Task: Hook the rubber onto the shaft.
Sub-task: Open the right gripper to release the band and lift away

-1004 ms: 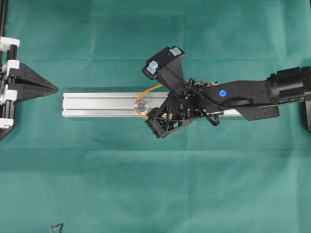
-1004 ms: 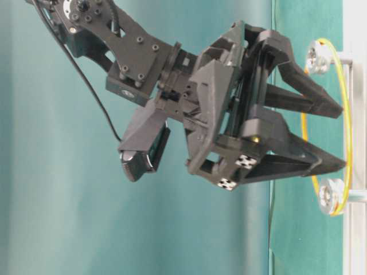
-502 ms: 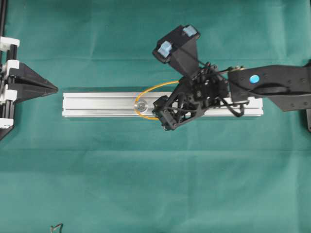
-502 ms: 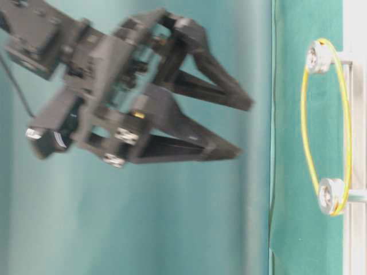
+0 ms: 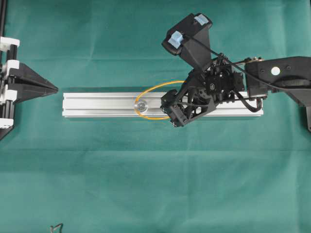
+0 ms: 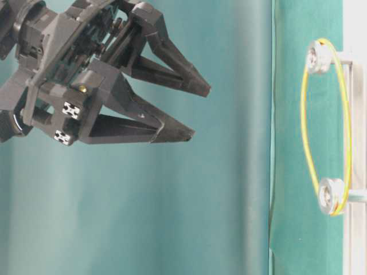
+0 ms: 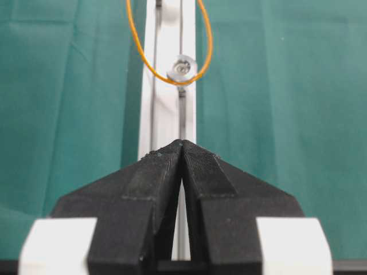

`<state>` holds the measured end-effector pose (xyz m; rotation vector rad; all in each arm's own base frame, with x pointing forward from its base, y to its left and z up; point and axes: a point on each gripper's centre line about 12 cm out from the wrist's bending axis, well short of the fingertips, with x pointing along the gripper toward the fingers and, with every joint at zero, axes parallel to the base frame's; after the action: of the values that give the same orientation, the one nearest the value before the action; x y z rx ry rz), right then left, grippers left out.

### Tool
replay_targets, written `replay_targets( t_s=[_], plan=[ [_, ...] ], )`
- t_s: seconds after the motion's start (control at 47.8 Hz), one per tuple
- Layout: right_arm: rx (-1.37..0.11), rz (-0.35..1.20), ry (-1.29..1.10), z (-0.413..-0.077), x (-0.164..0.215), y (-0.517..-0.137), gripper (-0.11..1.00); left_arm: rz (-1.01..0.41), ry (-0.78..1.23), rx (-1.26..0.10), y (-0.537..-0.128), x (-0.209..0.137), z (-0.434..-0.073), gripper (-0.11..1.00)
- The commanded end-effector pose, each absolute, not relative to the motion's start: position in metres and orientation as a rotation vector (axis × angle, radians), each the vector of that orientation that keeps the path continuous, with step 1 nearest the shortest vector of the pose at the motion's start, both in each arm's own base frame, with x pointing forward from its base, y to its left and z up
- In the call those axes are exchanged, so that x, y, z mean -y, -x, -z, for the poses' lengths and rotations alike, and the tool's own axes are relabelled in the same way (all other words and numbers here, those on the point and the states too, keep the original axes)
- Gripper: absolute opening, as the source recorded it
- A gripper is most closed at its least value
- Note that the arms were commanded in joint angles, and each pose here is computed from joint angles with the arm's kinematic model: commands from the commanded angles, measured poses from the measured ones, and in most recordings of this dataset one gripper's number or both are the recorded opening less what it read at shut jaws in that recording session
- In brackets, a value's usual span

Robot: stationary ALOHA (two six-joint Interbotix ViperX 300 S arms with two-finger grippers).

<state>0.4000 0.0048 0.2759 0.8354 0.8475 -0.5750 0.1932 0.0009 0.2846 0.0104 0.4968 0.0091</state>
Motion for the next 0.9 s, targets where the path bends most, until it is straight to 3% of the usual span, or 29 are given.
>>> replay_targets(
  t_s=[0.0,0.481,0.879],
  plan=[
    [-0.804,0.542,-0.83,-0.295,-0.005,-0.399,0.92,-0.01,-0.013,-0.465,-0.196,-0.001,-0.298,0.0],
    [-0.912,0.33,-0.37,-0.294,-0.004,-0.396,0.92,-0.011,-0.01,-0.461,-0.196,-0.001,-0.299,0.0],
    [-0.89,0.295,-0.314,-0.309,-0.003,-0.386,0.91,-0.011,-0.01,-0.461,-0.196,-0.001,-0.298,0.0]
  ],
)
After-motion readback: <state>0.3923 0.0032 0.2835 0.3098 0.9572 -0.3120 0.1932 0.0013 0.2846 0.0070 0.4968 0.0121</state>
